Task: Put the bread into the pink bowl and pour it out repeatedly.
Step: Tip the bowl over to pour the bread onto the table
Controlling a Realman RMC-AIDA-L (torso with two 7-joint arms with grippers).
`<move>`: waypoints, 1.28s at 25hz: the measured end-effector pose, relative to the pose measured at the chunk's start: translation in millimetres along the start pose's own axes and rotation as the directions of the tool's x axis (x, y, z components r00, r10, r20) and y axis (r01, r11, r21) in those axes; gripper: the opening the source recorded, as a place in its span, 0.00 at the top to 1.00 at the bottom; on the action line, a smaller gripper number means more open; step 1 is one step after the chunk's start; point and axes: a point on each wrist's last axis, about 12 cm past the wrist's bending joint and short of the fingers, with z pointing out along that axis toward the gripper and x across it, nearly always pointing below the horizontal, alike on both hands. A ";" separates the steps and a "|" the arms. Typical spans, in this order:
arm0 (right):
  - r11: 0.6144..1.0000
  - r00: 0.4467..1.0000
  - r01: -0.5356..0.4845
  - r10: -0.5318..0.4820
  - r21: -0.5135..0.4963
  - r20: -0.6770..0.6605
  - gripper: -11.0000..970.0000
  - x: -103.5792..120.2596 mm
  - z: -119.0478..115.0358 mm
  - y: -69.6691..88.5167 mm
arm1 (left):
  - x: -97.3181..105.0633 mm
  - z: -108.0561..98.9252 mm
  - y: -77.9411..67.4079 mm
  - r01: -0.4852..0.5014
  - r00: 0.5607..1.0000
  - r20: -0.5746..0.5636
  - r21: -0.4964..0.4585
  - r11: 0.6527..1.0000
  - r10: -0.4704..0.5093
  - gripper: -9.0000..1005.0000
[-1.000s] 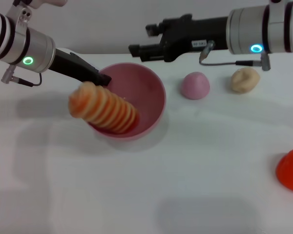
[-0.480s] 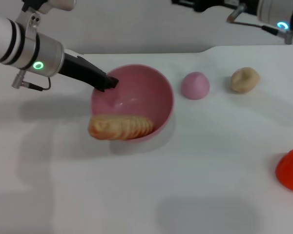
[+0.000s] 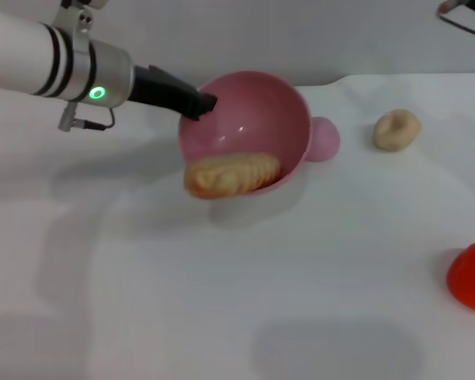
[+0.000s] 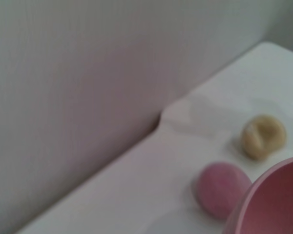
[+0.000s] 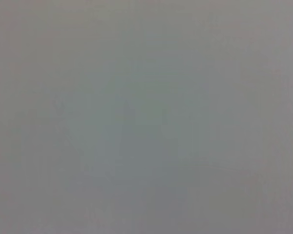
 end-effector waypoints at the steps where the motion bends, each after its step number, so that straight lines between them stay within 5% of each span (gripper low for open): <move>1: 1.000 1.000 -0.009 0.009 0.016 0.028 0.26 2.6 -3.9 -3.6 | -0.9 1.7 -0.5 -0.002 1.000 0.015 -0.011 1.000 0.002 0.91; 14: 0.998 0.983 0.006 -0.017 0.061 0.181 0.26 36.8 -29.1 -8.6 | 3.8 32.1 -20.0 -0.026 0.967 0.241 -0.252 0.968 0.088 0.91; 23: 0.996 0.965 0.000 -0.023 0.090 0.260 0.27 38.9 -41.2 -12.4 | 15.0 38.7 -35.2 -0.086 0.922 0.309 -0.428 0.900 0.235 0.91; 32: 0.994 0.956 -0.030 -0.003 0.107 0.292 0.27 35.9 -43.9 -15.3 | 34.9 42.1 -63.7 -0.189 0.821 0.342 -0.595 0.781 0.458 0.91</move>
